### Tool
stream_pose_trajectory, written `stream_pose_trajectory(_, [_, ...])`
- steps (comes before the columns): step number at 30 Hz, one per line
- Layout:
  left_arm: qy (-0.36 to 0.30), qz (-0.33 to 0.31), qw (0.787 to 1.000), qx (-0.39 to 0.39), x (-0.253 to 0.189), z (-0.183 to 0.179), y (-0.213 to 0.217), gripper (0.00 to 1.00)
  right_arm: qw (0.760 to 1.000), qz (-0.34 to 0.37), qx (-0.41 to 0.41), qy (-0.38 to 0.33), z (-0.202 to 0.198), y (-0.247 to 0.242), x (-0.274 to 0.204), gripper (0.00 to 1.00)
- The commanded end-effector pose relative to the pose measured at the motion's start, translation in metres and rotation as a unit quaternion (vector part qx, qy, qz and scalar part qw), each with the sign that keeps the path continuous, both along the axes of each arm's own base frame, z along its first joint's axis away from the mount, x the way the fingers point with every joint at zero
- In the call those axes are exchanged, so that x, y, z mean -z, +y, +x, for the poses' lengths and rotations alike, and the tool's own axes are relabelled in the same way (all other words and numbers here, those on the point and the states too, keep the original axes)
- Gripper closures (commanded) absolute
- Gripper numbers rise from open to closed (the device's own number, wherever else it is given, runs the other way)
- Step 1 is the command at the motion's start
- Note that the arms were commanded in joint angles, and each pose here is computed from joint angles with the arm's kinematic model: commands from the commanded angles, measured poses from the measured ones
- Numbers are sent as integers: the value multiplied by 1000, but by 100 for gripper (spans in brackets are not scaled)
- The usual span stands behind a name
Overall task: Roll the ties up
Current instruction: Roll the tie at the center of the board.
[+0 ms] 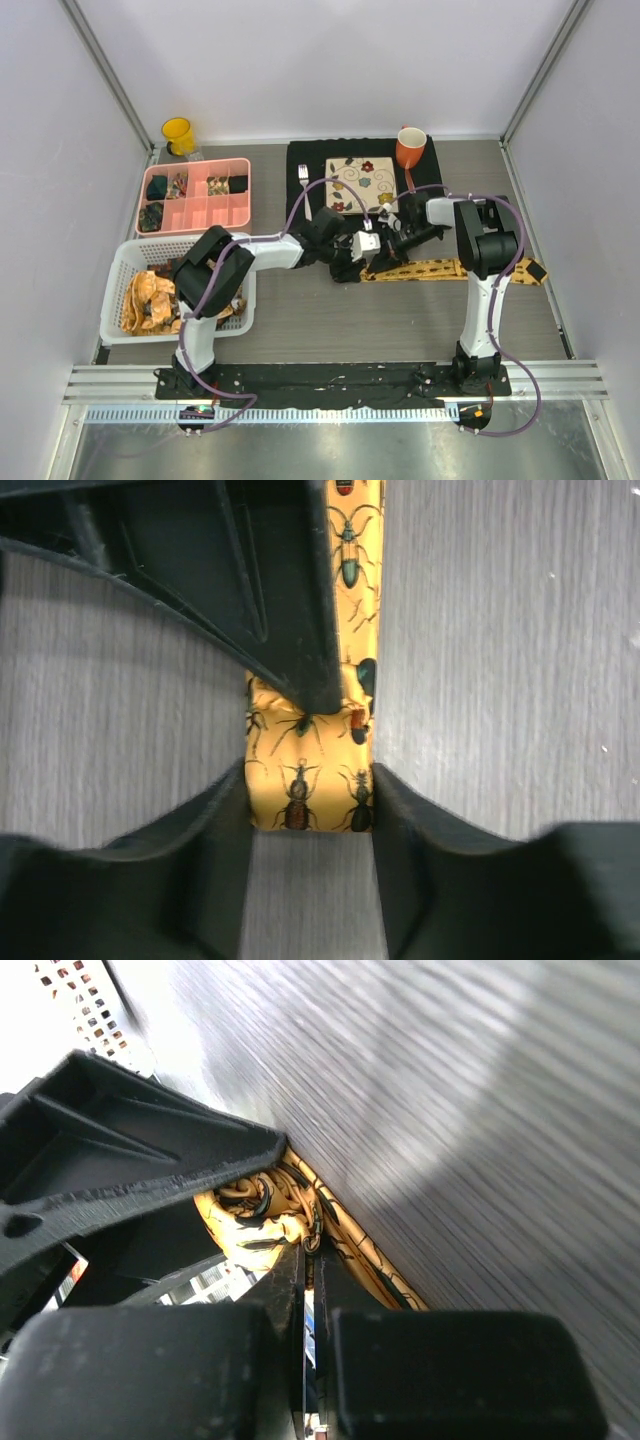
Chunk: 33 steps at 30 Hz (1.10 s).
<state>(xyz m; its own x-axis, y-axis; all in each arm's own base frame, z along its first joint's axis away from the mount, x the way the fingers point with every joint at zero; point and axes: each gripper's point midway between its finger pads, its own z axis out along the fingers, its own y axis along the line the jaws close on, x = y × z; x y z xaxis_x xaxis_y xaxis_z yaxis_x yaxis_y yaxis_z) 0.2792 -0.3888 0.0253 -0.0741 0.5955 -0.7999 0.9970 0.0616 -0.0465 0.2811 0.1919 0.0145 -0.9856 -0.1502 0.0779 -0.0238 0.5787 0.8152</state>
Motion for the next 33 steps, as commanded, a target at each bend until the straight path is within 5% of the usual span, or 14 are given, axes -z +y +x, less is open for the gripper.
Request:
stream_pose_trajectory(1, [2,24,1000,14,4,-18,17,57,997,-65,-27,-10,-11,-2,34,99])
stream_pose_trajectory(4, [8,35,999,14,6,-23,27,65,997,-68,-33,-29,-7,-3,27,97])
stream_pose_trajectory(11, [15,60,998,8,12,-26,38,85,996,-51,-45,-61,2,-4,-11,66])
stream_pose_trajectory(33, [19,75,997,8,19,-21,37,87,998,35,-46,-38,-5,20,-46,56])
